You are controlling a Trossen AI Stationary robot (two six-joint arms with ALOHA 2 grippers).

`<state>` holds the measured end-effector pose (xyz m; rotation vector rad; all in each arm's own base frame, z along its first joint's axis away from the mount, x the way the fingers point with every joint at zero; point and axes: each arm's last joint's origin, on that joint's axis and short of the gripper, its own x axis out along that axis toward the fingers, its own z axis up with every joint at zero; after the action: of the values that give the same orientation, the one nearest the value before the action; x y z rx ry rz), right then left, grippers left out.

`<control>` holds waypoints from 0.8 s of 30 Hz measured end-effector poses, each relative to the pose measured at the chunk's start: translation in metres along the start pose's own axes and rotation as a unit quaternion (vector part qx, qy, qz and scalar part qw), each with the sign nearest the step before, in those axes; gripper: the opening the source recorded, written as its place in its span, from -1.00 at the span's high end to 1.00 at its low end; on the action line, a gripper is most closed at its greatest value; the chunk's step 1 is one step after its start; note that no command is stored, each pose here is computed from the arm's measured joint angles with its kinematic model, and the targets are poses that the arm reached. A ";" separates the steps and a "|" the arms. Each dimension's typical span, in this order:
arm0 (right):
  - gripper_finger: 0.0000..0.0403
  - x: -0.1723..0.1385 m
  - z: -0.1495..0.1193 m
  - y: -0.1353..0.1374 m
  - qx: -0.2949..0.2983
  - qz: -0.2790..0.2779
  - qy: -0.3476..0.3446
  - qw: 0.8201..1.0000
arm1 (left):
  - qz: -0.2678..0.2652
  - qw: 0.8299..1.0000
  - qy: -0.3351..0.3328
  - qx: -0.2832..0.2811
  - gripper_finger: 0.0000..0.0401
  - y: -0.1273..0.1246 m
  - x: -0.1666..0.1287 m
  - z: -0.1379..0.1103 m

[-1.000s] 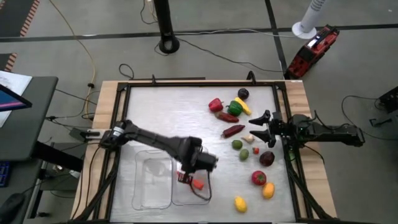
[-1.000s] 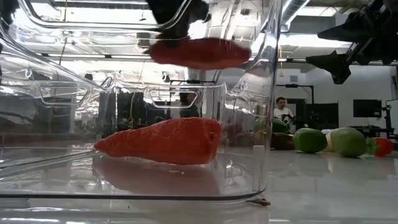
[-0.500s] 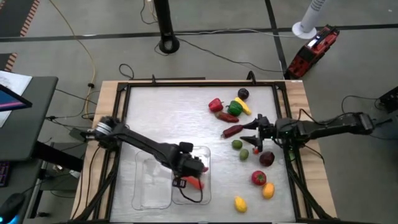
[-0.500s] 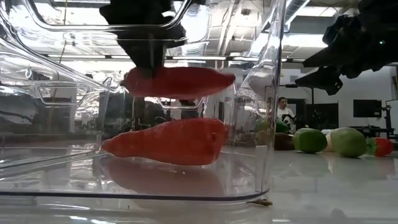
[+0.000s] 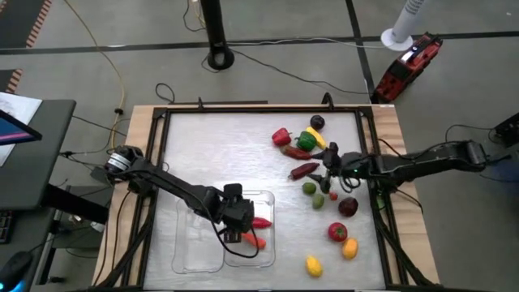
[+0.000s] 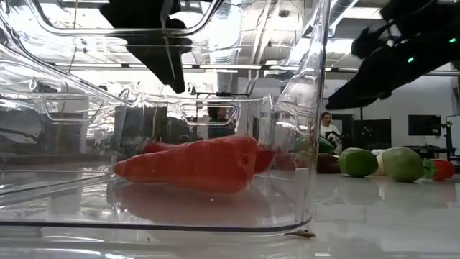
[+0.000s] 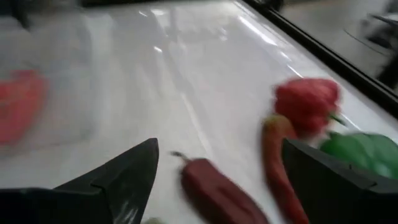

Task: Sort produce into baskets
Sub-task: Put the top dark red chili pepper into the right transparent bin

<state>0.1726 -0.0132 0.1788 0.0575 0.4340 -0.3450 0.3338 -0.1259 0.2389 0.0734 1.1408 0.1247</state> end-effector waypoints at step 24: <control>-0.62 0.101 -0.008 -0.046 -0.018 -0.088 0.211 0.973 | -0.046 0.940 -0.339 -0.014 -0.21 0.046 -0.060 -0.060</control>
<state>0.2397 -0.0878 0.1302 0.0575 0.8706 -0.5016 0.2520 -0.0894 0.2739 0.0312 0.4502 0.0252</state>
